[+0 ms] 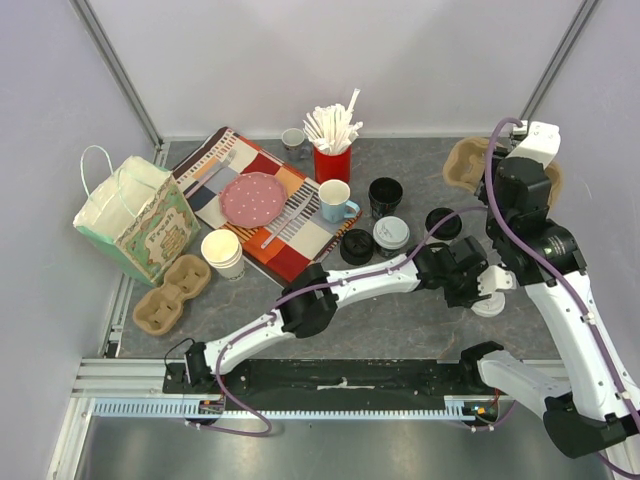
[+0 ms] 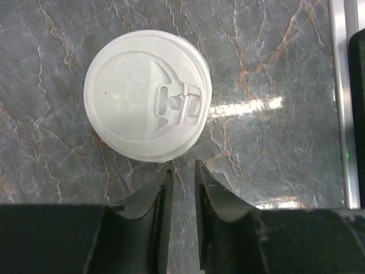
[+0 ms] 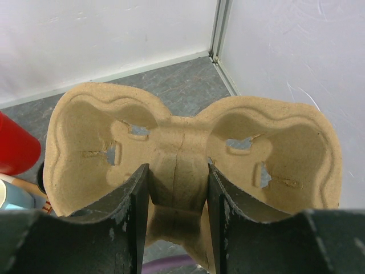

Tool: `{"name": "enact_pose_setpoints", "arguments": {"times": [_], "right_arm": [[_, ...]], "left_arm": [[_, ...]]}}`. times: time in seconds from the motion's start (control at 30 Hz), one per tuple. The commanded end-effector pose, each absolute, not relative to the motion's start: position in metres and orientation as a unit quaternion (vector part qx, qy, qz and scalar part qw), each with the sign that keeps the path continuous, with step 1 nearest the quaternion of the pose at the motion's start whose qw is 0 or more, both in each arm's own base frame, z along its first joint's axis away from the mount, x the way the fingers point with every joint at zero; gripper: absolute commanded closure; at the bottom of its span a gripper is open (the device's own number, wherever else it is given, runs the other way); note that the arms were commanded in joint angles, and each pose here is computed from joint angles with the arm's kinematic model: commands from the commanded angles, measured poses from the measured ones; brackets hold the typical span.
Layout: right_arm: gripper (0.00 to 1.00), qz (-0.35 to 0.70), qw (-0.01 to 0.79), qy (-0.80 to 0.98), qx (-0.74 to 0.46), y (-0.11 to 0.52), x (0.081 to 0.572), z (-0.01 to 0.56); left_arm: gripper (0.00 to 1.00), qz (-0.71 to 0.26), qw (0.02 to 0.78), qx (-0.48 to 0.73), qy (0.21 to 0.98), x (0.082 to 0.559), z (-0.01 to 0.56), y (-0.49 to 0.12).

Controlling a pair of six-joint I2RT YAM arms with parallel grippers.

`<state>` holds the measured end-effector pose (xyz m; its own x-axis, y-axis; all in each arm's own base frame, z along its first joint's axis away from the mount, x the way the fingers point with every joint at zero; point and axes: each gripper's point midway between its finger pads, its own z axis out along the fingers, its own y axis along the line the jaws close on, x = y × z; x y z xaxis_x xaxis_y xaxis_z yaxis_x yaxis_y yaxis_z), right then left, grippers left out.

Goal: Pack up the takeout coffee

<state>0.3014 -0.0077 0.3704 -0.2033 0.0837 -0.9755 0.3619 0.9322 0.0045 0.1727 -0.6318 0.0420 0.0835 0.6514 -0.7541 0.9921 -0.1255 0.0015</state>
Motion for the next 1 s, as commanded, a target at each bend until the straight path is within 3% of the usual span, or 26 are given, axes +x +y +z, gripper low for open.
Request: {"name": "enact_pose_setpoints", "arguments": {"times": [0.0, 0.17, 0.43, 0.67, 0.77, 0.97], "right_arm": [[0.9, -0.106, 0.641, 0.745, 0.154, -0.011, 0.298, 0.4], [0.91, -0.093, 0.646, 0.742, 0.154, -0.007, 0.301, 0.405], [0.91, -0.076, 0.655, 0.735, 0.162, -0.002, 0.307, 0.419], [0.9, -0.075, 0.666, 0.719, 0.185, -0.005, 0.31, 0.431], [0.9, -0.067, 0.673, 0.713, 0.187, -0.002, 0.316, 0.437], [0.91, -0.041, 0.673, 0.719, 0.168, 0.014, 0.334, 0.43]], "left_arm": [[0.69, -0.328, 0.278, 0.69, 0.582, 0.166, 0.103, -0.617], [0.52, -0.325, 0.258, 0.715, 0.563, 0.15, 0.133, -0.582], [0.47, -0.32, 0.27, 0.723, 0.55, 0.14, 0.194, -0.548], [0.45, -0.202, 0.277, 0.757, 0.556, 0.148, 0.213, -0.447], [0.45, -0.139, 0.27, 0.737, 0.604, 0.175, 0.214, -0.401], [0.37, -0.046, 0.324, 0.612, 0.72, 0.244, 0.278, -0.28]]}}
